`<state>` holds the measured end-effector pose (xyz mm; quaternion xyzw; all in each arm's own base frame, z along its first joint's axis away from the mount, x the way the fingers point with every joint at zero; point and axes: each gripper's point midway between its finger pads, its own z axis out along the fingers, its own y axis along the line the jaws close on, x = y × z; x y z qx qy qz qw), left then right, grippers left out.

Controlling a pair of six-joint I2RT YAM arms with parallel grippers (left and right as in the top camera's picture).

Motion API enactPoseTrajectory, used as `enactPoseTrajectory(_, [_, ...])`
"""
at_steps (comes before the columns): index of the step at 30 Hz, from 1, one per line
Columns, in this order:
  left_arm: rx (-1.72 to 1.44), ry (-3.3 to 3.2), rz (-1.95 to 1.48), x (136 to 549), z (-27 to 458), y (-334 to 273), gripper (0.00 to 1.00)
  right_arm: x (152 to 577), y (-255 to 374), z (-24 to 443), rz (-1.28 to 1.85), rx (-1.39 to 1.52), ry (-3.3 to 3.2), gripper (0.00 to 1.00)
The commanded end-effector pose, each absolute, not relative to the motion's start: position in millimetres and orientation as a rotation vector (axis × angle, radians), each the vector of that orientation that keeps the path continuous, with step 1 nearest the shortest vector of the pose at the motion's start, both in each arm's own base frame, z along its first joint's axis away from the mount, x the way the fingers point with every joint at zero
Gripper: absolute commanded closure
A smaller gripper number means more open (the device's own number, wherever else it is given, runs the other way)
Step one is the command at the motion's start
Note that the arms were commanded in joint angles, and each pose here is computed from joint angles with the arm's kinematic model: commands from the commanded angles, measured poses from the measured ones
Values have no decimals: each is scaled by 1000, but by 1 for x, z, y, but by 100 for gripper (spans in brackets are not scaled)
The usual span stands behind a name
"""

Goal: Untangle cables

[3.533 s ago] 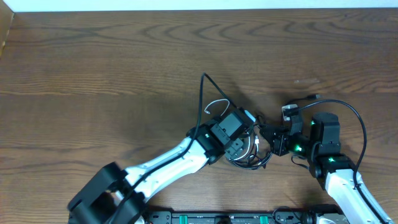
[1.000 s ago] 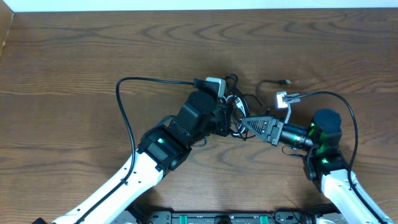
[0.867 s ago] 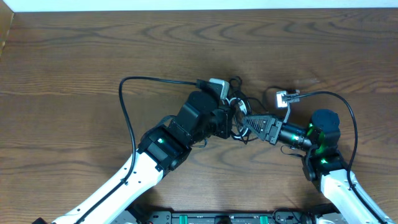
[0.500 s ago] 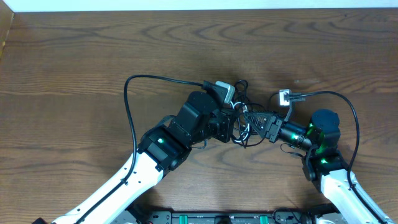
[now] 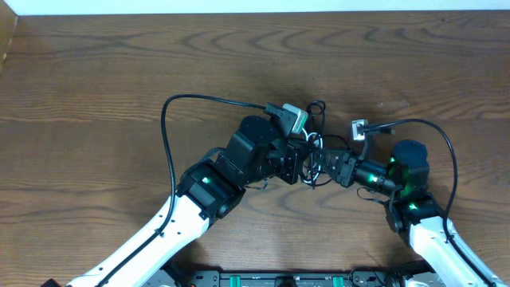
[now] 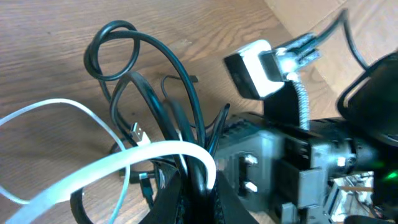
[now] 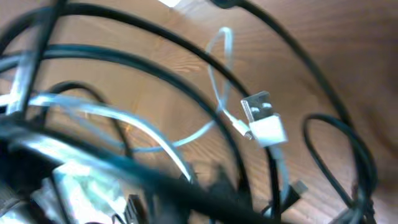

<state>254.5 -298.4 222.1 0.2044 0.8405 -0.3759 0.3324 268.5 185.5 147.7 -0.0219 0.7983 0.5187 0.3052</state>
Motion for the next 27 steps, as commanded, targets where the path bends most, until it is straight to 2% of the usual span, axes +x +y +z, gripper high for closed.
enactPoseTrajectory(1, [554,2149,-986,257,235,-300,92,271,185,145,1339,-74,2114,99])
enactPoseTrajectory(4, [467,2181,-813,274,224,-281,92,265,190,157,1400,-147,2069,99])
enactPoseTrajectory(9, [325,2236,-520,294,205,-243,92,235,199,203,1605,-478,1857,99])
enactPoseTrajectory(10, [314,2238,-493,296,204,-239,89,229,199,209,1635,-530,1828,99])
enactPoseTrajectory(12, [304,2240,-473,297,203,-236,75,221,195,216,1679,-582,1803,99])
enactPoseTrajectory(13, [305,2240,-474,297,203,-236,73,219,194,217,1696,-586,1805,99])
enactPoseTrajectory(15, [305,2240,-474,297,203,-236,63,218,191,218,1724,-571,1819,99])
enactPoseTrajectory(19, [305,2240,-474,297,202,-236,36,218,190,223,1749,-543,1825,99])
enactPoseTrajectory(20, [305,2242,-473,297,202,-236,27,218,190,230,1746,-552,1802,99])
enactPoseTrajectory(21, [306,2245,-471,296,202,-236,22,218,190,236,1743,-562,1781,99])
enactPoseTrajectory(23, [307,2254,-466,295,200,-235,15,217,189,249,1733,-581,1731,99])
enactPoseTrajectory(27, [318,2295,-442,293,189,-233,13,216,187,277,1715,-577,1627,99])
